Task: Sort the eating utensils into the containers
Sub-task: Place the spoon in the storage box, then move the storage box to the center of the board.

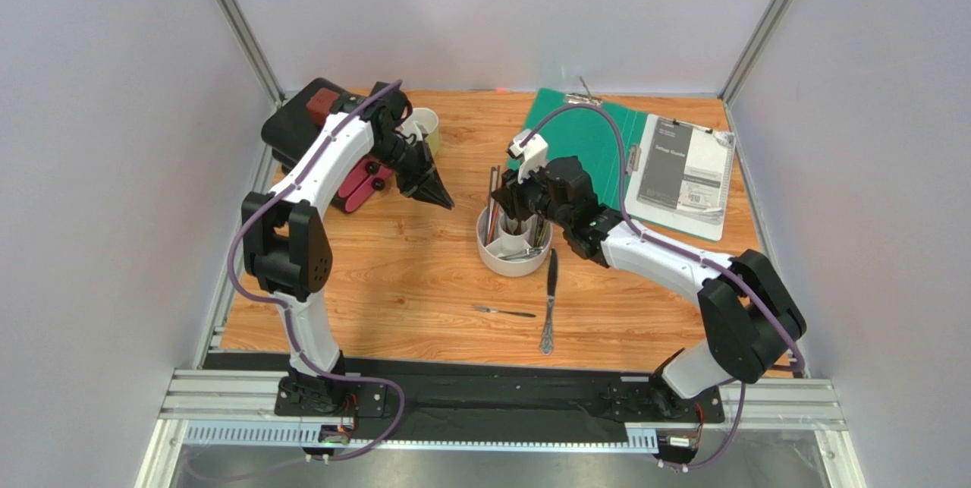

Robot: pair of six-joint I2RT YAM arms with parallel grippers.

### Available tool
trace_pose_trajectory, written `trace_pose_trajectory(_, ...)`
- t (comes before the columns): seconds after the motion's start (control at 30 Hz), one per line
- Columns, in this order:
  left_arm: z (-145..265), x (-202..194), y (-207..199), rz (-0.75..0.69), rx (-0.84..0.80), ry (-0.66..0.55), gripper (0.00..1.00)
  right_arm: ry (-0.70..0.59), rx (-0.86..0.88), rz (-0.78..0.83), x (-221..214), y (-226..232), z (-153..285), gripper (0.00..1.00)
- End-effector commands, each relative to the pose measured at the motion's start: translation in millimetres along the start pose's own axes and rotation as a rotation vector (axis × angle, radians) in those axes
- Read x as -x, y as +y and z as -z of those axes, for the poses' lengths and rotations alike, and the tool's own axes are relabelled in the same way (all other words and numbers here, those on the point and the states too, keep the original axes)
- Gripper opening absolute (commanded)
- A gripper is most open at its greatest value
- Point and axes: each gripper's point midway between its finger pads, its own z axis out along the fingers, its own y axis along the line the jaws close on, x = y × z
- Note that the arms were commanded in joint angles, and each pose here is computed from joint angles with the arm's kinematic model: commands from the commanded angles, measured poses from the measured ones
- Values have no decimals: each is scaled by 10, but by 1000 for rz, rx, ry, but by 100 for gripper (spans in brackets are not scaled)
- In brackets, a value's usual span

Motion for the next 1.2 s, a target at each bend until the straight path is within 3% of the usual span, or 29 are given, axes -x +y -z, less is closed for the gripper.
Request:
trace_pose_trajectory(0.0,-47,60,-161,-81,0,-24,14,-53,15,0,295,89,170,30)
trace_pose_trajectory(0.17,-277,158,-165,-148,86,-28,15,-101,-1,10,688,121,486,35)
trace_pose_trajectory(0.33,-735,126,-3,-180,171,68,15,-167,-90,17,1095,47,968,42)
trace_pose_trajectory(0.5,-905,175,205,-196,288,47,18,-223,-206,33,1310,-116,1399,43)
trace_pose_trajectory(0.73,-926,268,293,-227,328,13,18,-221,-279,30,1273,-237,1668,43)
trace_pose_trajectory(1.17,-993,318,528,-291,490,-31,18,-210,-321,3,1170,-304,1775,44)
